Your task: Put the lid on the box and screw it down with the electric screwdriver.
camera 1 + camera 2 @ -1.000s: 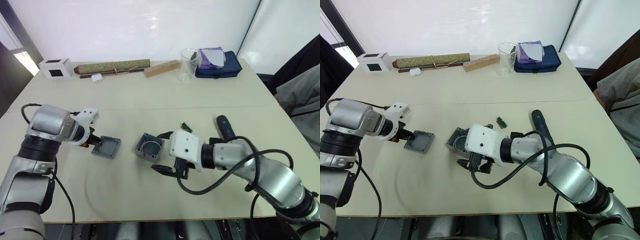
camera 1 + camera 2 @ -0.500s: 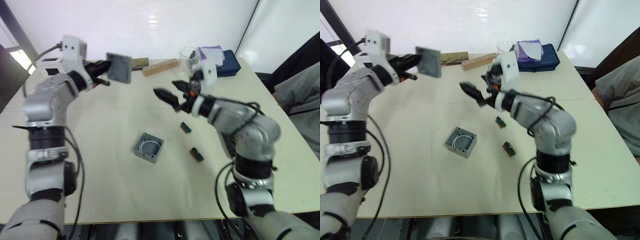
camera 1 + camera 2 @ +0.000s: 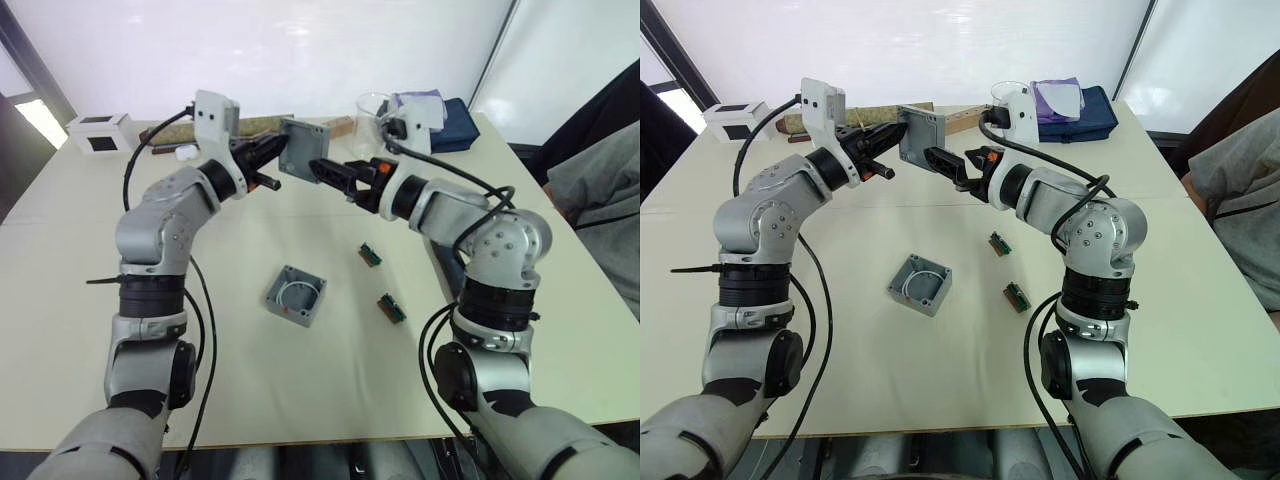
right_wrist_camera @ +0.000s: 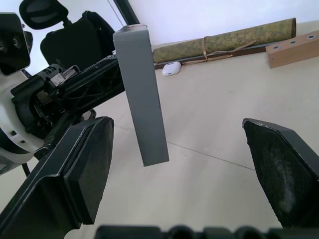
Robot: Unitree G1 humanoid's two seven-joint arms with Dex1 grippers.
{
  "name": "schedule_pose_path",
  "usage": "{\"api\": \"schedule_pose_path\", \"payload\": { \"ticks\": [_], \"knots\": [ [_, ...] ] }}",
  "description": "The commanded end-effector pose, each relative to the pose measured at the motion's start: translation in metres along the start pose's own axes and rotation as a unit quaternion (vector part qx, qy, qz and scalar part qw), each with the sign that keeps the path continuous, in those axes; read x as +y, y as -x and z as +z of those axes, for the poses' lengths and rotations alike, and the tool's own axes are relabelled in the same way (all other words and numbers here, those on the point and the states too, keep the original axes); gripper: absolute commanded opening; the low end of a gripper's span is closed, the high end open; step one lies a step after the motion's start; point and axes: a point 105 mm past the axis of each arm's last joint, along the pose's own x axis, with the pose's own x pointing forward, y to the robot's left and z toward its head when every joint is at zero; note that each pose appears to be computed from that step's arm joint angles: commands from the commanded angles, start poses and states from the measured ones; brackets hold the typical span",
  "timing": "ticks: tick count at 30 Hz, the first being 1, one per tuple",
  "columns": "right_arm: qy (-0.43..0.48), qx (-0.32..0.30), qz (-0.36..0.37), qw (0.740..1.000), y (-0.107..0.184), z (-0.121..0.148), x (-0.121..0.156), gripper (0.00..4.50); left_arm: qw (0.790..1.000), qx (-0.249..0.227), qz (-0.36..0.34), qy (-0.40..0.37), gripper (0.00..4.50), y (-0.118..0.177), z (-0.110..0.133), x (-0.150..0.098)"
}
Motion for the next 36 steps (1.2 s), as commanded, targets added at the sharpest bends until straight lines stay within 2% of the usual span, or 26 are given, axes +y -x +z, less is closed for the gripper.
{"api": "schedule_pose_path", "payload": {
  "ticks": [1,5,6,7,11,17,20,21,23,24,27,28,30,31,33,34,35,36],
  "knots": [
    [0.013,-0.024,0.011,1.0,0.005,0.011,0.008,3.97,0.999,-0.028,-0.025,-0.016,0.0,-0.002,0.02,-0.011],
    [0.016,-0.03,0.016,0.999,0.006,0.013,0.011,2.77,0.999,-0.026,-0.035,-0.015,0.0,-0.003,0.02,-0.015],
    [0.017,-0.031,0.016,0.999,0.006,0.013,0.011,2.24,0.999,-0.025,-0.035,-0.015,0.0,-0.002,0.019,-0.015],
    [0.017,-0.033,0.017,0.999,0.007,0.014,0.012,2.02,0.999,-0.023,-0.036,-0.015,0.0,-0.002,0.019,-0.015],
    [0.017,-0.036,0.021,0.999,0.007,0.013,0.014,0.35,0.999,-0.018,-0.046,-0.015,0.0,-0.002,0.016,-0.018],
    [0.019,-0.035,0.031,0.999,0.008,0.01,0.018,0.33,0.998,-0.007,-0.056,-0.019,0.0,-0.002,0.013,-0.02],
    [0.021,-0.038,0.034,0.998,0.009,0.01,0.019,0.33,0.997,0.008,-0.065,-0.03,0.96,0.0,0.01,-0.02],
    [0.024,-0.04,0.036,0.998,0.009,0.009,0.019,0.33,0.997,0.005,-0.063,-0.033,1.4,0.001,0.013,-0.017],
    [0.041,-0.049,0.031,0.997,0.01,0.009,0.018,0.33,0.995,0.054,-0.082,-0.011,2.25,0.017,0.011,-0.004],
    [0.057,-0.062,0.022,0.996,0.012,0.011,0.015,0.33,0.993,0.066,-0.096,-0.006,2.57,0.033,0.02,0.006],
    [0.147,-0.088,-0.01,0.985,0.024,0.01,0.003,0.33,0.992,0.072,-0.1,0.014,2.57,0.062,0.044,0.026],
    [0.201,-0.094,-0.009,0.975,0.028,0.008,0.005,0.33,0.993,0.078,-0.09,0.007,2.57,0.064,0.042,0.03],
    [0.347,-0.09,0.011,0.934,0.036,-0.005,0.015,0.33,0.994,0.08,-0.068,0.009,1.96,0.068,0.038,0.041],
    [0.448,-0.091,0.024,0.889,0.04,-0.015,0.02,0.33,0.994,0.087,-0.069,0.011,1.67,0.071,0.033,0.041],
    [0.635,-0.108,0.057,0.763,0.049,-0.036,0.03,0.33,0.991,0.107,-0.078,0.012,0.9,0.075,0.021,0.04],
    [0.67,-0.098,0.085,0.731,0.052,-0.05,0.031,0.33,0.99,0.116,-0.084,0.013,0.53,0.077,0.016,0.038],
    [0.683,-0.093,0.1,0.718,0.053,-0.058,0.03,0.33,0.989,0.12,-0.087,0.014,0.08,0.077,0.013,0.037],
    [0.695,-0.094,0.119,0.703,0.056,-0.068,0.031,0.33,0.986,0.132,-0.095,0.017,0.03,0.079,0.005,0.034]
  ]
}}
